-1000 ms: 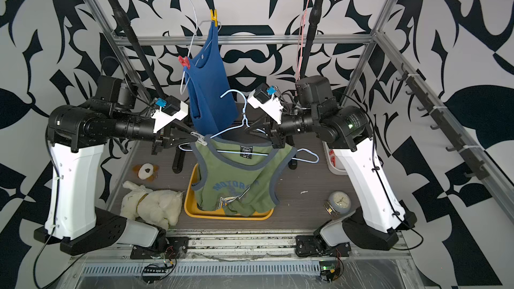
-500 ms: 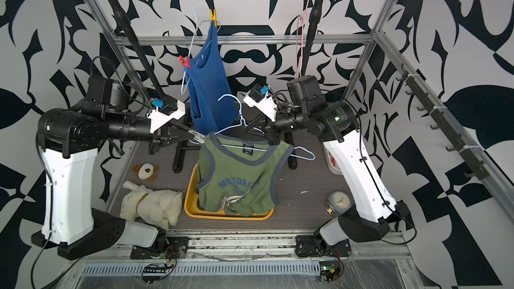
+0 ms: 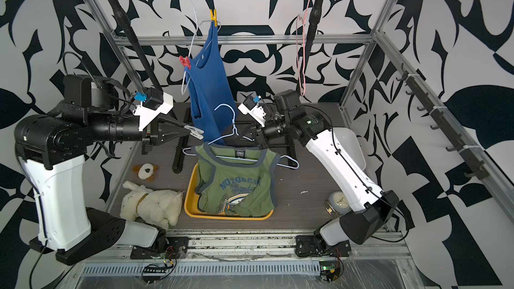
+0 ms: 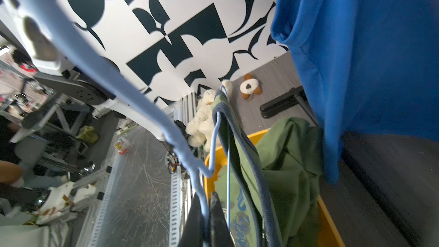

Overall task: Remove the clothespins securing tank tops to the hanger
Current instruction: Remove the clothespin from the hanger, then place the hanger in the basket.

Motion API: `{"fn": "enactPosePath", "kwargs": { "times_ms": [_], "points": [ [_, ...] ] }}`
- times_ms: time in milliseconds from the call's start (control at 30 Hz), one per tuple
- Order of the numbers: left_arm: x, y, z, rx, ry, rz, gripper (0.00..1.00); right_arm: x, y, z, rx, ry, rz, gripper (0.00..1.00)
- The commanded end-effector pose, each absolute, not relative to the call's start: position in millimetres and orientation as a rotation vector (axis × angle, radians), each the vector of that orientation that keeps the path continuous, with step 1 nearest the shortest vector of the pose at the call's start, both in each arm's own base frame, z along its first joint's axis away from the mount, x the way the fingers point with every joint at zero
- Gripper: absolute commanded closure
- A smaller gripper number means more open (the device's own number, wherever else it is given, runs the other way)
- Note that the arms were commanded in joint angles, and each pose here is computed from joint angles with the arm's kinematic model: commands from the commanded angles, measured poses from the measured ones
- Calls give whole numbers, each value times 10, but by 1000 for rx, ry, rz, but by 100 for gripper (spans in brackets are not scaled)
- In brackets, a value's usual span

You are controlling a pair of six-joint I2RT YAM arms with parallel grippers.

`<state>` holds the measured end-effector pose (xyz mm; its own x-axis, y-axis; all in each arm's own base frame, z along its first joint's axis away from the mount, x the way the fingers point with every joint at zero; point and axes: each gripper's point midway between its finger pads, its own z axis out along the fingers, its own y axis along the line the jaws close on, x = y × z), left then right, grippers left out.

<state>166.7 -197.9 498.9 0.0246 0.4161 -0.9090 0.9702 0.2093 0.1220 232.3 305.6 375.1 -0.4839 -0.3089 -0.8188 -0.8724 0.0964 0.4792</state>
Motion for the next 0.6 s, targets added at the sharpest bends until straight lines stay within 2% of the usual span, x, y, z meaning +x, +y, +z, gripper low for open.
{"fn": "enactPosePath", "kwargs": {
  "times_ms": [0,367,567],
  "points": [
    [1677,-2045,5043,1343,1541,-817,92,2258,3171,4048,-1166,1674,1508,100],
    [1717,-2075,4975,1332,1566,-853,92,2425,3695,3236,-1175,1869,1605,100],
    [1698,-2068,4946,1328,1576,-860,92,2465,3799,2709,-1131,2021,1573,100]
  ]
}}
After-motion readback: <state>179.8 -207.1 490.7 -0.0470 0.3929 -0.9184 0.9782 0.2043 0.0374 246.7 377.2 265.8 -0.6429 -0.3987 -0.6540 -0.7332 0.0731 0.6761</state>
